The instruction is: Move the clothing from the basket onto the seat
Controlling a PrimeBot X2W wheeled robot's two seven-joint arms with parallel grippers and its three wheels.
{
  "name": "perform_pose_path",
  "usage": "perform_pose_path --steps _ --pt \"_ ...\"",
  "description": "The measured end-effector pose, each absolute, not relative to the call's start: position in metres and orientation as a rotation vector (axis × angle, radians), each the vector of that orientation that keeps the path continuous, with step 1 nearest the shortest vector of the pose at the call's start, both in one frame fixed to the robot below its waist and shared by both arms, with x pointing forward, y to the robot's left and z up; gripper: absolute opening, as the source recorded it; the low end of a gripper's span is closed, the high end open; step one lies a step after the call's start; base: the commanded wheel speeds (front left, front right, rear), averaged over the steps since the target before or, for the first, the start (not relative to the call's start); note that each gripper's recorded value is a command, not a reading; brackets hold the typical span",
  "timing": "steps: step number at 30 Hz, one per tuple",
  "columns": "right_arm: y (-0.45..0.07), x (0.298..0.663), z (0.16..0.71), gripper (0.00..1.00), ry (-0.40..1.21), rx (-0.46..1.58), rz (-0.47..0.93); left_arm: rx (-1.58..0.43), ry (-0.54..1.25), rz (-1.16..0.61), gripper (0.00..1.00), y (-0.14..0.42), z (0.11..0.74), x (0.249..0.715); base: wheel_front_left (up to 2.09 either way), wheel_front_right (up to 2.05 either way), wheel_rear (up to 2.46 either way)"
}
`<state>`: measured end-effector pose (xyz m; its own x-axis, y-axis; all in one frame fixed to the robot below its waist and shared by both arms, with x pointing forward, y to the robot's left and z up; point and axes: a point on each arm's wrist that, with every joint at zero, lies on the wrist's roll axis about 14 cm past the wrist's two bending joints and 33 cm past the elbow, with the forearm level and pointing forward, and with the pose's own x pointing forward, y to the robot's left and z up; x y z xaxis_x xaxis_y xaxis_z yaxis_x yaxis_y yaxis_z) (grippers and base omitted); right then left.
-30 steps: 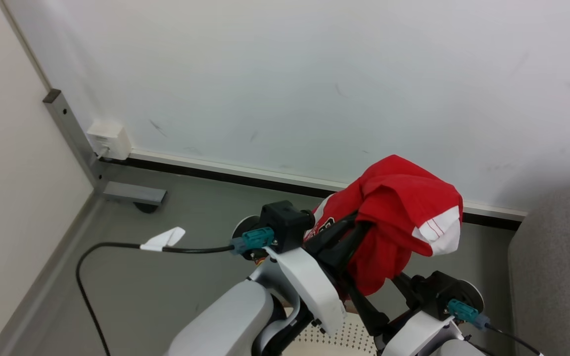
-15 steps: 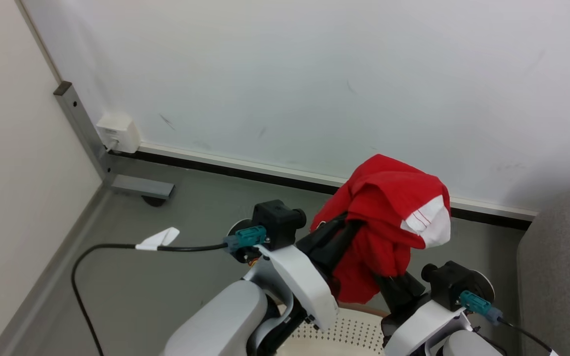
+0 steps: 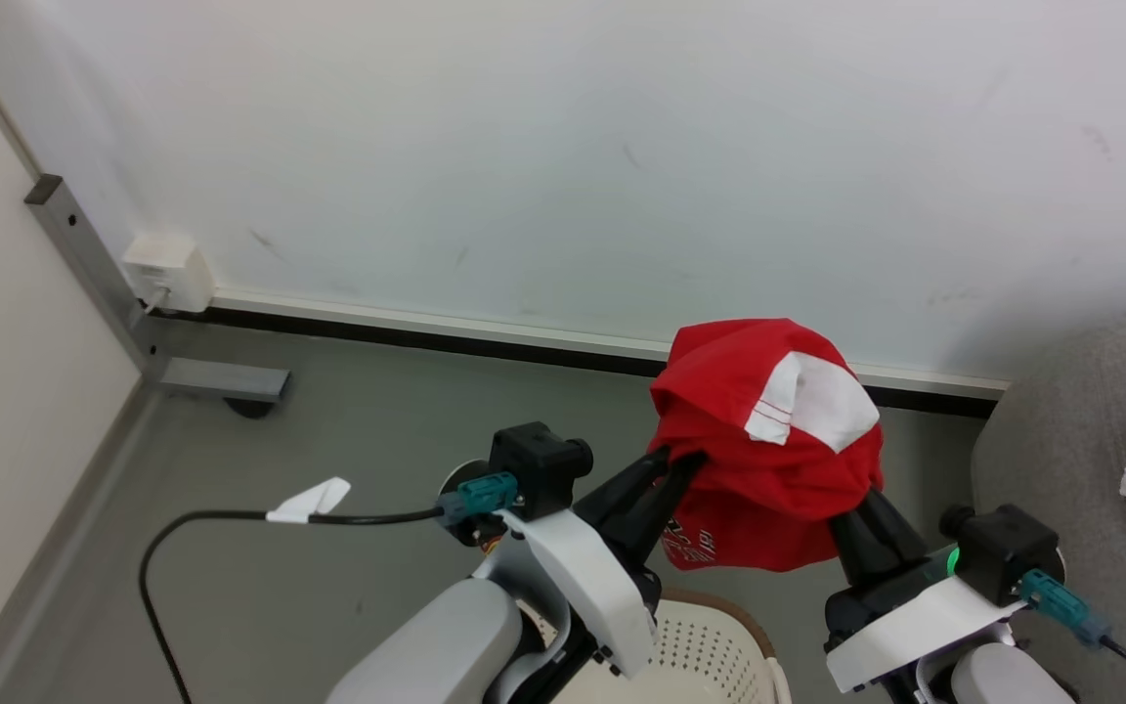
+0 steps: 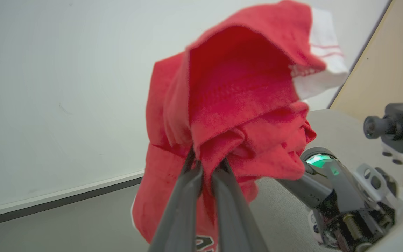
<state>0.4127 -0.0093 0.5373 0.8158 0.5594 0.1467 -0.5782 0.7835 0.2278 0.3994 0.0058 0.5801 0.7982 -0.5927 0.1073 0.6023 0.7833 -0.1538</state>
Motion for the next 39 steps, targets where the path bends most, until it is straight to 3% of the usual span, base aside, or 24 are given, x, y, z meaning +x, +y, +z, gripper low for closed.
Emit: perform_pose_path --steps 1,3,13,21,29,39 --pt "-0.015 0.415 0.54 0.0 -0.083 0.273 0.597 -0.186 -0.05 -0.655 0.34 0.002 0.578 0.399 0.0 0.0 0.0" --pt "-0.026 0.417 0.546 0.0 -0.104 0.276 0.569 -0.192 -0.049 -0.675 1.0 -0.005 0.577 0.397 0.0 0.0 0.0" --pt "-0.09 0.421 0.57 0.0 -0.201 0.246 0.425 -0.19 -0.035 -0.79 1.0 -0.041 0.571 0.393 0.0 0.0 0.0" --pt "-0.17 0.416 0.605 0.0 -0.317 0.209 0.24 -0.185 0.008 -0.918 1.0 -0.082 0.557 0.384 0.0 0.0 0.0" --pt "-0.257 0.385 0.639 0.0 -0.43 0.148 0.022 -0.173 0.024 -1.062 1.0 -0.126 0.551 0.371 0.0 0.0 0.0" --pt "-0.321 0.334 0.647 0.0 -0.469 0.104 -0.197 -0.134 -0.002 -1.243 1.0 -0.173 0.545 0.356 0.0 0.0 0.0"
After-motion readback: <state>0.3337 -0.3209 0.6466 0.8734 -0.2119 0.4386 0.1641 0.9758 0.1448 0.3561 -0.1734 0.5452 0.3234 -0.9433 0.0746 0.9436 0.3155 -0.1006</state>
